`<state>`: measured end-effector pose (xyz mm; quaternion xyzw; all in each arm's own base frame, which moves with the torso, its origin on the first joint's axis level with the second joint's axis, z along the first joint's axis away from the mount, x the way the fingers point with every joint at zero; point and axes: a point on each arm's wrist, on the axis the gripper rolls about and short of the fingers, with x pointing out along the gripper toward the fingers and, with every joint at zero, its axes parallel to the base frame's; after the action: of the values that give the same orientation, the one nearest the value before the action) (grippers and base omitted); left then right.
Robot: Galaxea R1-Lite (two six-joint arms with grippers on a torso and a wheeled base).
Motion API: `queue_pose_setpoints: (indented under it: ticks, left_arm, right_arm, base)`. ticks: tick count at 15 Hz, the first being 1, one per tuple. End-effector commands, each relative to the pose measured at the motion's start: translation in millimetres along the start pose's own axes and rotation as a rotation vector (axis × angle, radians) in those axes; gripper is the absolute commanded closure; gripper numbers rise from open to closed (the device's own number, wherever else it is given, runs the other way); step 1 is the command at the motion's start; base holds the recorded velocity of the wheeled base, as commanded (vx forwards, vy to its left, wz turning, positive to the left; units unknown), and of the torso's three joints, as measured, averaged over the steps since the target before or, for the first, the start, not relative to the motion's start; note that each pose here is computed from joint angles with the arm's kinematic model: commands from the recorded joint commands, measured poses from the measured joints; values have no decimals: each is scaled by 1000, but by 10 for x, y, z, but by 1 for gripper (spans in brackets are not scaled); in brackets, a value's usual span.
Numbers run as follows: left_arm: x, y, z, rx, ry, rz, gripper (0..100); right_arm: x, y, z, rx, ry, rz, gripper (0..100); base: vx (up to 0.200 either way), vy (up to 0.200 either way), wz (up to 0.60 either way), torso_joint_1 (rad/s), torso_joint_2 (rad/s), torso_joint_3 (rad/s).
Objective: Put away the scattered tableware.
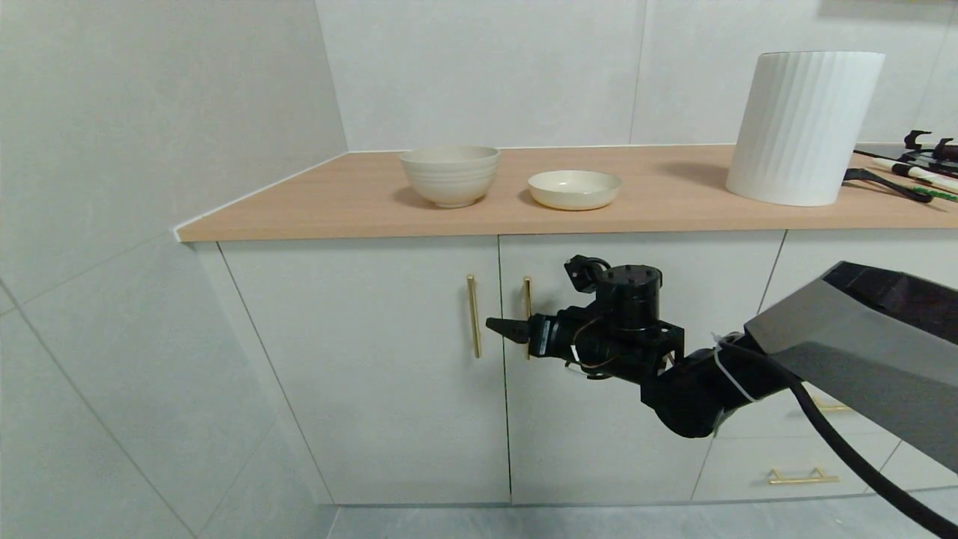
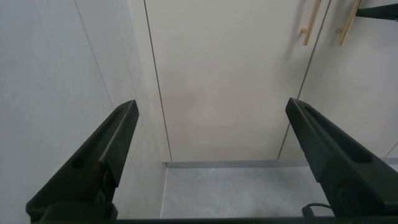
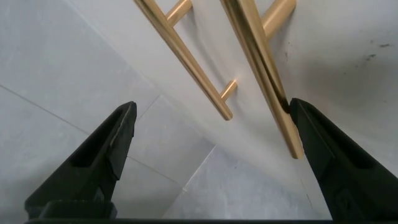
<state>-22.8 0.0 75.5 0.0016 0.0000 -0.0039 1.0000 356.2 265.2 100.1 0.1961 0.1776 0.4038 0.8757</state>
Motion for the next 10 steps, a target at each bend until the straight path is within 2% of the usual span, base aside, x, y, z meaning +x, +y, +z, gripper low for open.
queue_pose_setpoints:
  ticks: [1,4,8,10]
  left_arm:
    - [0,0,0,0,0,0,0]
    - [0,0,0,0,0,0,0]
    - [0,0,0,0,0,0,0]
    - [0,0,0,0,0,0,0]
  right_arm:
    - [-9,35,1,0,5,12,0]
    - [-63,67,15,0,8,12,0]
    - [-232,228,13,-1,36,48,0]
    - [-493,364,60,0,84,135,0]
  base:
    - [0,0,0,0,0,0]
    - [0,0,0,0,0,0]
    - [0,0,0,0,0,0]
    - [0,0,0,0,0,0]
